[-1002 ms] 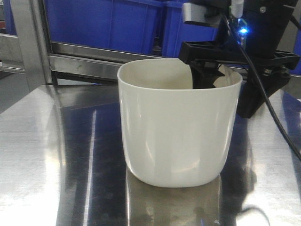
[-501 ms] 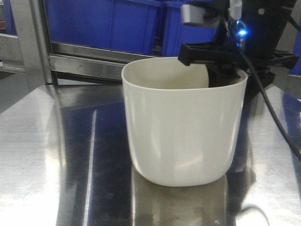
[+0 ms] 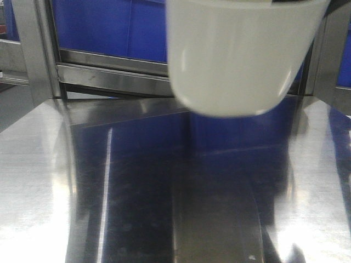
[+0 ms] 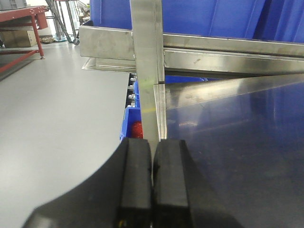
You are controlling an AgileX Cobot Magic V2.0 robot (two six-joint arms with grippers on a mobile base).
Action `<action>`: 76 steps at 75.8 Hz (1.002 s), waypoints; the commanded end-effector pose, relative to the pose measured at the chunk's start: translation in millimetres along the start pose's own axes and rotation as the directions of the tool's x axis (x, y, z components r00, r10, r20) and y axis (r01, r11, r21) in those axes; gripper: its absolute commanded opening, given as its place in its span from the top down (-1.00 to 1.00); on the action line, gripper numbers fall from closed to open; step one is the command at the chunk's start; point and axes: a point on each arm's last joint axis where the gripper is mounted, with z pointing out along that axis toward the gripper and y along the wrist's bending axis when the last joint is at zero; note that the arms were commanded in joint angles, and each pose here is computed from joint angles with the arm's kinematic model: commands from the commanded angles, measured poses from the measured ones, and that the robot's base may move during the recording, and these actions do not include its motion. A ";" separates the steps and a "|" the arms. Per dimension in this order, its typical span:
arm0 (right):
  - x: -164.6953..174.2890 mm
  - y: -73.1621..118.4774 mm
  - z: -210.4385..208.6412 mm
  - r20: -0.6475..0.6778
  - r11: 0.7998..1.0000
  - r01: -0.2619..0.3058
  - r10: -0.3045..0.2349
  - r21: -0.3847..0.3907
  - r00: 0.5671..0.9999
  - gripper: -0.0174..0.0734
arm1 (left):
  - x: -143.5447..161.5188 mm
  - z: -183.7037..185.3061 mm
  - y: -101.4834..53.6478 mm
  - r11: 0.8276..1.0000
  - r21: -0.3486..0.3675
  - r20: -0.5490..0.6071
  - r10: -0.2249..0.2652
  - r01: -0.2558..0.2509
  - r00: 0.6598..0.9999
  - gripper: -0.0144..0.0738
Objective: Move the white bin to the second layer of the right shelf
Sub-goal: 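Lift the white bin off the table with the right gripper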
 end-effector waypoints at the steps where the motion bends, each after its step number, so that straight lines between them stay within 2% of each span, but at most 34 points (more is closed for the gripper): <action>1: -11.9 -8.6 -38.2 0.181 1.000 -0.009 0.006 0.015 0.984 0.51 | 3.7 1.0 -0.4 1.000 0.002 0.065 -0.003 0.003 0.998 0.48; 18: 10.2 -36.6 -81.4 0.341 0.992 -0.101 0.068 0.081 0.938 0.51 | 3.7 1.0 -0.4 1.000 0.002 0.065 -0.003 0.003 0.998 0.48; 39: 76.5 -56.0 -110.3 0.514 0.965 -0.210 0.102 0.157 0.852 0.51 | 3.7 1.0 -0.4 1.000 0.002 0.065 -0.003 0.003 0.998 0.48; 55: 118.4 -54.2 -112.5 0.569 0.958 -0.230 0.096 0.169 0.817 0.51 | 3.7 1.0 -0.4 1.000 0.002 0.065 -0.003 0.003 0.998 0.48; 76: 122.2 -53.0 -114.5 0.581 0.959 -0.231 0.094 0.165 0.808 0.51 | 3.7 1.0 -0.4 1.000 0.002 0.065 -0.003 0.003 0.998 0.48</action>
